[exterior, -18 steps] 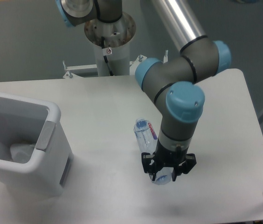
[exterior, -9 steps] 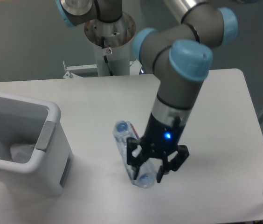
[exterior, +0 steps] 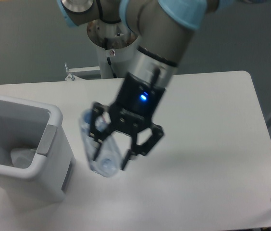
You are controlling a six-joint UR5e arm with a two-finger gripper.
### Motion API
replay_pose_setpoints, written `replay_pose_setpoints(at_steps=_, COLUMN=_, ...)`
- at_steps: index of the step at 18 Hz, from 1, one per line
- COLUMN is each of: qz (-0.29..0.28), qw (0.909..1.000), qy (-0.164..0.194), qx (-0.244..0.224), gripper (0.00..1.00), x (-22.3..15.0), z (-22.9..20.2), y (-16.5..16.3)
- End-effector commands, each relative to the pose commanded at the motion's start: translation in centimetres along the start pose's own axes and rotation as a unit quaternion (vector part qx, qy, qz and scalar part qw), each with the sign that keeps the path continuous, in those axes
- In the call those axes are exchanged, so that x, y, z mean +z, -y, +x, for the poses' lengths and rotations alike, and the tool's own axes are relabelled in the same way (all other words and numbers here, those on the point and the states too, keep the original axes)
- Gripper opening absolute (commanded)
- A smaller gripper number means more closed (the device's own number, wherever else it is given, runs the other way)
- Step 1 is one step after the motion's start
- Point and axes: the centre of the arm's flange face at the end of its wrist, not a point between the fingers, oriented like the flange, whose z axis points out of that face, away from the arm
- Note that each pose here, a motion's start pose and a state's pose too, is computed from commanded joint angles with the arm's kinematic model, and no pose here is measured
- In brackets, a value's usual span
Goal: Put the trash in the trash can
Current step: 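Lift the gripped bottle and swing it toward the bin, then lower the bottle into the bin and open the gripper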
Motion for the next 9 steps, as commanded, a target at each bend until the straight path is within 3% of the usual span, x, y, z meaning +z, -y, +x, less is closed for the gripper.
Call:
replay_pose_setpoints(at_steps=5, qz=0.046, qw=0.9977, qy=-0.006, qx=0.049, gripper=0.55, x=-0.1, z=5.2, y=1.9)
replay_pose_setpoints(at_steps=9, qz=0.047, qw=0.997, qy=-0.016, qx=0.06, gripper=0.55, x=0.5, z=7.4, y=2.4)
